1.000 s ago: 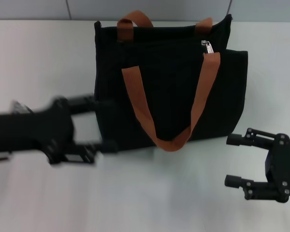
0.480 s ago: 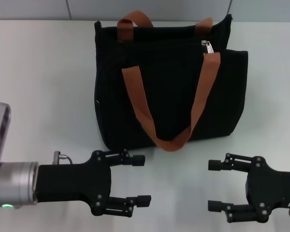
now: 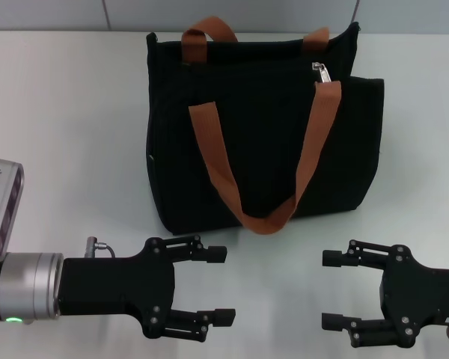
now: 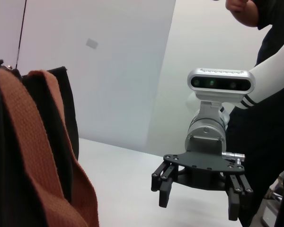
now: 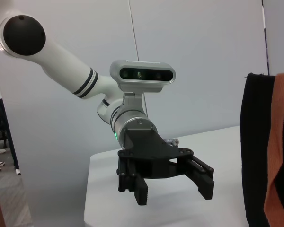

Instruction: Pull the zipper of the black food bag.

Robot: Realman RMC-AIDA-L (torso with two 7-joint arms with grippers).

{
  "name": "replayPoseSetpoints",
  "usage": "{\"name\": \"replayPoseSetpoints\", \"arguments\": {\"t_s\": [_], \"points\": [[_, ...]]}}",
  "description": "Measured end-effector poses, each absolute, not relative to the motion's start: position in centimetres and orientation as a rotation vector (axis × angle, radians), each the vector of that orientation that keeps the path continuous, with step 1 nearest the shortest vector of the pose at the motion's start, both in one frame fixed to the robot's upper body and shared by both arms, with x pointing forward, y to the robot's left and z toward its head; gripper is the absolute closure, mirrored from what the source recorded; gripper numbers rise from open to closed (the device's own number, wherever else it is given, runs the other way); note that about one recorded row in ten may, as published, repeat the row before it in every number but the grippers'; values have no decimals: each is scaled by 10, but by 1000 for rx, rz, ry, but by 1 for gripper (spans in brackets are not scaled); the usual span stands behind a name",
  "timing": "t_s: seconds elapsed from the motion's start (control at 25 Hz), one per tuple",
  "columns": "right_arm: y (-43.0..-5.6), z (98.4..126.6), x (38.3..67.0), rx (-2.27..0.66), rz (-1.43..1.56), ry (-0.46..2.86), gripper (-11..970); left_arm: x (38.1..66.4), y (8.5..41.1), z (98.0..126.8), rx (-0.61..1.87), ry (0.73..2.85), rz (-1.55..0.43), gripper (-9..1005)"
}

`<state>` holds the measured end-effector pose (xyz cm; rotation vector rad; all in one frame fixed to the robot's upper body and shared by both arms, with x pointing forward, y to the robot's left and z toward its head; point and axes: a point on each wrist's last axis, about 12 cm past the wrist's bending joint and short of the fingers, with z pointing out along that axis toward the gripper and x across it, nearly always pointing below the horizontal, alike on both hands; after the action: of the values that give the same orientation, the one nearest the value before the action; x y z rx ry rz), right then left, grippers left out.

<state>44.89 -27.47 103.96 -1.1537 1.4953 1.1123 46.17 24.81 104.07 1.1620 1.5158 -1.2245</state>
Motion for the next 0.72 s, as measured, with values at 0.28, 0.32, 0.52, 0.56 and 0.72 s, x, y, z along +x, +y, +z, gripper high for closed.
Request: {"name": "replayPoseSetpoints", "arguments": {"t_s": [0.28, 0.32, 0.52, 0.56, 0.72], "points": [[-274, 1039, 448, -1149, 1118, 1496, 163, 462, 247, 1041, 1164, 1511, -1229, 162], [-274, 1039, 448, -1149, 1118, 1496, 163, 462, 247, 1041, 1164, 1511, -1230, 162], [-273, 1039, 449, -1153, 1118, 1492, 163, 461, 248, 1041, 1167, 1510, -1230, 162], [-273, 1040, 449, -1154, 1118, 1491, 163, 461, 251, 1042, 1168, 1510, -1232, 162], [-273, 1040, 450, -1154, 1118, 1491, 163, 459, 260, 1044, 1158, 1511, -1233, 162]]}}
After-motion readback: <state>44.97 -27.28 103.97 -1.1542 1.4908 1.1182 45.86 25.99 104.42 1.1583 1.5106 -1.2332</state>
